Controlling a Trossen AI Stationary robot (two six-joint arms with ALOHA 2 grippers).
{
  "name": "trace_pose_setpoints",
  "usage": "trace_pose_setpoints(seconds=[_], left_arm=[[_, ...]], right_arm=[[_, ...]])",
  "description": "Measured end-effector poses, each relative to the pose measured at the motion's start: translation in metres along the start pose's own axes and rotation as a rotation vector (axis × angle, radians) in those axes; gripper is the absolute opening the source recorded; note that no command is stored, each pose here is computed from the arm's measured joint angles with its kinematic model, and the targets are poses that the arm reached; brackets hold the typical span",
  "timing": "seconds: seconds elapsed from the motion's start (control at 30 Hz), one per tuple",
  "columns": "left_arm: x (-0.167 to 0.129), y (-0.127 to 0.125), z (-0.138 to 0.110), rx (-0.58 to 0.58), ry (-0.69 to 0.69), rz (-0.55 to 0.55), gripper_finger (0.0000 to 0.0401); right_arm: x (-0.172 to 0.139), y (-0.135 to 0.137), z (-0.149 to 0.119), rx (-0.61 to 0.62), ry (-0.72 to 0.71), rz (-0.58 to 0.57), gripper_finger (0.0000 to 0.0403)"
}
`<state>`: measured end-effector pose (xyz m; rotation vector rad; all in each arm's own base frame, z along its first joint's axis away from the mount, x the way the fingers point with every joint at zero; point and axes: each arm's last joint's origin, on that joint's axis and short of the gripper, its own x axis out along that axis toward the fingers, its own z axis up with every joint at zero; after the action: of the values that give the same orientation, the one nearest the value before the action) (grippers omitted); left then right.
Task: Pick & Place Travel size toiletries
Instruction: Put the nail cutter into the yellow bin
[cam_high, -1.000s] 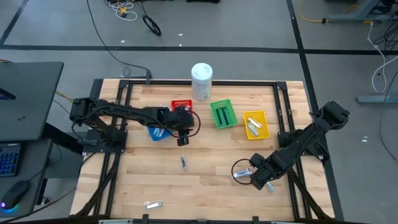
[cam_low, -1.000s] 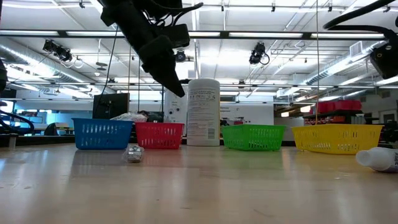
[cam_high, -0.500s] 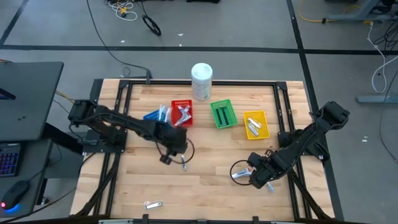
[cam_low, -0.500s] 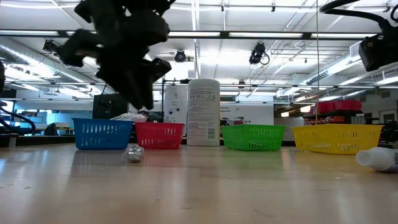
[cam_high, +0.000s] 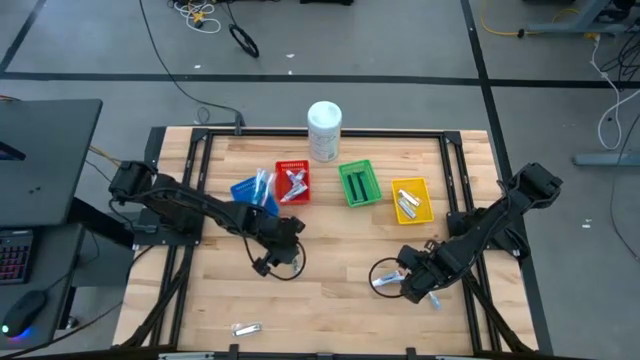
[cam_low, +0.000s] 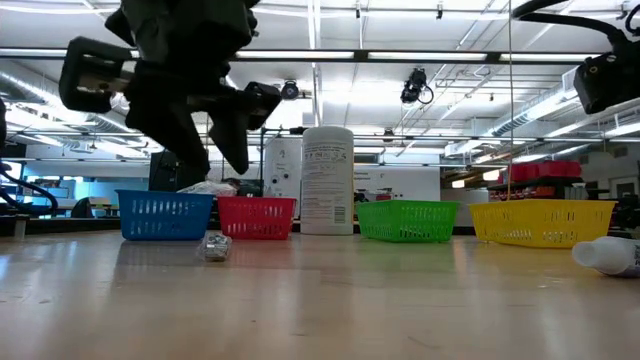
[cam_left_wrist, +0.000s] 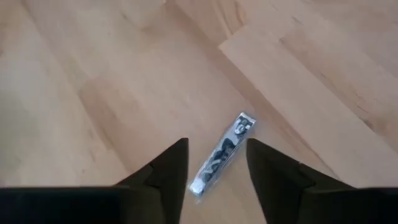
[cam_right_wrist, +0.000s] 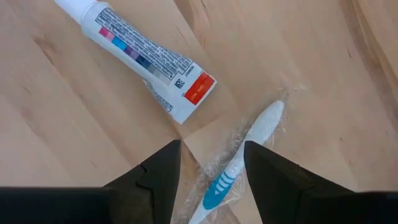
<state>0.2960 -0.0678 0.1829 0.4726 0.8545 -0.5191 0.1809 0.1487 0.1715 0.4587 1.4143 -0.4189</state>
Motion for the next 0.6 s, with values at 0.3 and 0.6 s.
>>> trace_pose_setpoints(seconds=[0.3, 0.6], left_arm=[[0.040, -0.003, -0.013, 0.096, 0.068, -0.104, 0.0234], [0.047, 0.011, -0.019, 0.117, 0.103, -0.092, 0.0234]], right_arm=[[0.000, 0.008, 0.013, -0.071, -0.056, 0.107, 0.0185], [-0.006, 0.013, 0.039, -0.164, -0.387, 0.094, 0.0185]])
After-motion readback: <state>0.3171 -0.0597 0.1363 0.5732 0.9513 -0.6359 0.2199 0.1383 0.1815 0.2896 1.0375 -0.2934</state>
